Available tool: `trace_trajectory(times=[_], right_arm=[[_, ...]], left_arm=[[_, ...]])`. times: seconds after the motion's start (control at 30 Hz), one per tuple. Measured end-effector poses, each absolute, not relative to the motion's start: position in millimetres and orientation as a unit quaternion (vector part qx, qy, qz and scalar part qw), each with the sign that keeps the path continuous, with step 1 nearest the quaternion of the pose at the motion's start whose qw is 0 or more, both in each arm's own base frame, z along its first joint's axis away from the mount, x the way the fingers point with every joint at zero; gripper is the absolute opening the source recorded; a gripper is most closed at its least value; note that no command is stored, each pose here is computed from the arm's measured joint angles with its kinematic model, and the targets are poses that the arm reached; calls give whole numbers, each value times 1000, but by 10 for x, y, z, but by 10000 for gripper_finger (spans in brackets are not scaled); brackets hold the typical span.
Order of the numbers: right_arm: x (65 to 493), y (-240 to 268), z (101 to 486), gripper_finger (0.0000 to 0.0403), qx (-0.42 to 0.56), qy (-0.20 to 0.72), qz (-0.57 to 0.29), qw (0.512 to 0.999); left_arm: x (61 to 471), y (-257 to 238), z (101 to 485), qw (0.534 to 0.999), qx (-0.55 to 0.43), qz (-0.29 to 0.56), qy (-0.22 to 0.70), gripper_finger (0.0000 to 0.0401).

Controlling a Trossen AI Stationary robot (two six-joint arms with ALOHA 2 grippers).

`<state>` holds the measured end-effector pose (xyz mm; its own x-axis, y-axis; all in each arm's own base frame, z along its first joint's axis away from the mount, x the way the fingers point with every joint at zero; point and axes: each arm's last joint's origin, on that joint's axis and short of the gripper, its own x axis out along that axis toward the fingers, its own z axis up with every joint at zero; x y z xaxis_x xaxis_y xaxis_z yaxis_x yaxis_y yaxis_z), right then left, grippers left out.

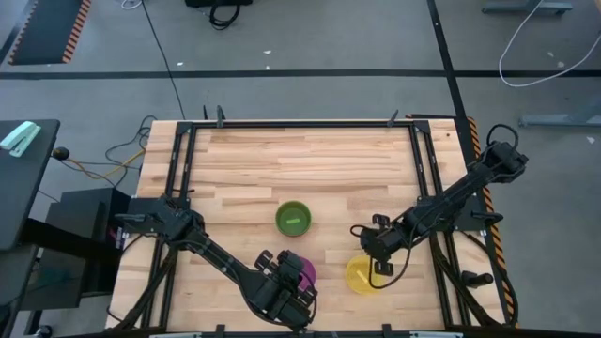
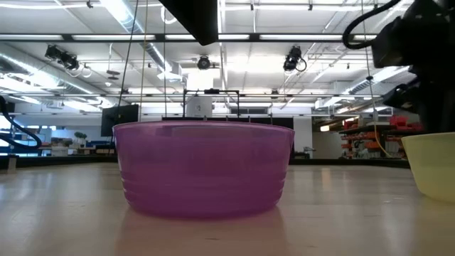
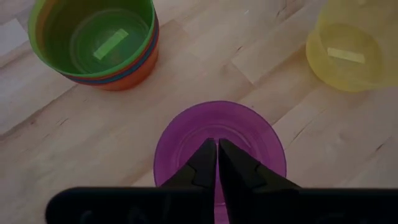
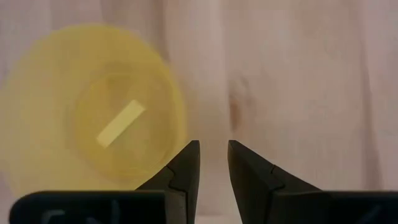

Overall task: Nest bowls inside each other
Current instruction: Stack the yellow bowl on top of the green bowl

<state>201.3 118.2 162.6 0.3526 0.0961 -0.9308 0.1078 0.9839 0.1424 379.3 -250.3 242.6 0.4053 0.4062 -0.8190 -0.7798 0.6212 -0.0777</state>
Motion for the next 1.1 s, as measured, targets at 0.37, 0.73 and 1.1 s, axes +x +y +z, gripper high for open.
trace_trajectory(times=[0.37, 0.73, 1.1], right_arm=[[2067, 1440, 1901, 91, 72, 534, 49, 841], [2062, 1478, 1727, 92, 29, 568, 4, 822], [2130, 1488, 1536, 94, 6, 591, -6, 806]], left_arm=[[3795, -2501, 2428, 808, -230, 370, 398, 13], [3772, -2558, 2416, 809, -237, 367, 393, 20], [3772, -2558, 2414, 809, -237, 367, 393, 21]])
